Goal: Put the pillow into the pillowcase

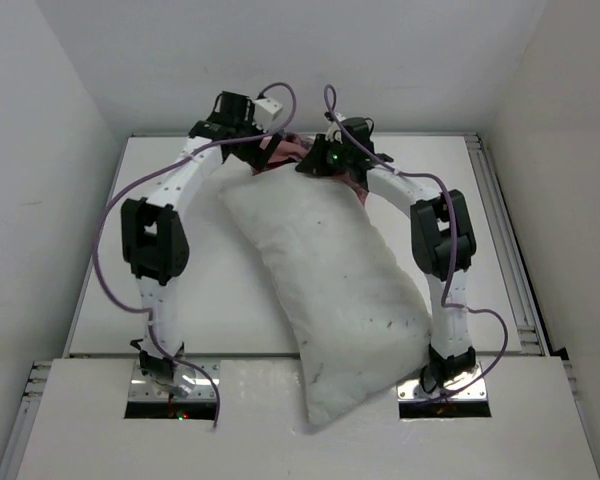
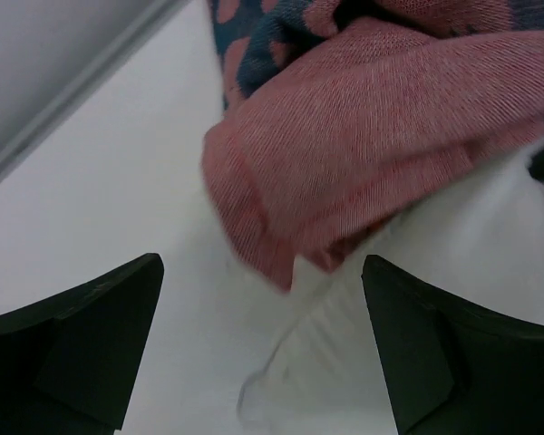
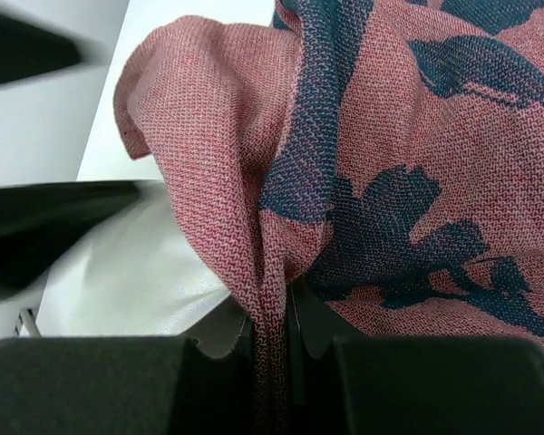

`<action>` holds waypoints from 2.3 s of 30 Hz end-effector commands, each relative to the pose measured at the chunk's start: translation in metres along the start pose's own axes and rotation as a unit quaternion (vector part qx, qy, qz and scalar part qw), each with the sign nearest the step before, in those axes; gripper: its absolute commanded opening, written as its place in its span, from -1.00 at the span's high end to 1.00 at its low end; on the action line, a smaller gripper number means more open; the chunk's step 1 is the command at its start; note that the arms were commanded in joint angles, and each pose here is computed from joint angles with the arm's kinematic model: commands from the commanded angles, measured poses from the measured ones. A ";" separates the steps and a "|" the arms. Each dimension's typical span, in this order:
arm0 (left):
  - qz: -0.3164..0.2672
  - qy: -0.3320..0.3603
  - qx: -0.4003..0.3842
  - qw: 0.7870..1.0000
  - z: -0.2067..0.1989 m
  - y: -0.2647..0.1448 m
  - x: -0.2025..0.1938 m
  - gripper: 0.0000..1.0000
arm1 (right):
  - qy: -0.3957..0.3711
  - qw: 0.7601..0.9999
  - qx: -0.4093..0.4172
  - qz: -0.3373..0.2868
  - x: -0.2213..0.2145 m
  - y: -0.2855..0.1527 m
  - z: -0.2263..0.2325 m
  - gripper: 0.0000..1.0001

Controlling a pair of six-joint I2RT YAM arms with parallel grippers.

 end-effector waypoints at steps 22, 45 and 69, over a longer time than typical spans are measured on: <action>-0.045 -0.013 0.004 0.999 -0.018 -0.019 -0.005 1.00 | -0.196 0.975 -0.067 -0.076 -0.002 -0.132 0.081 -0.98; 0.058 0.056 0.062 0.995 -0.018 -0.022 -0.046 1.00 | -0.011 0.984 -0.157 -0.081 -0.027 -0.121 0.003 1.00; 0.010 0.200 -0.302 0.932 -0.122 -0.071 -0.050 1.00 | 0.108 0.920 -0.266 -0.267 0.049 -0.138 -0.047 1.00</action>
Point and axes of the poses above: each gripper's point midway between its finger pads, its own y axis out along the fingers, its own z axis along the line the jaws close on, x = y × z, the point moved 6 cm from there along -y, back along the fingers, and after that the axes turned 7 degrees about y, right-handed, at the moved point
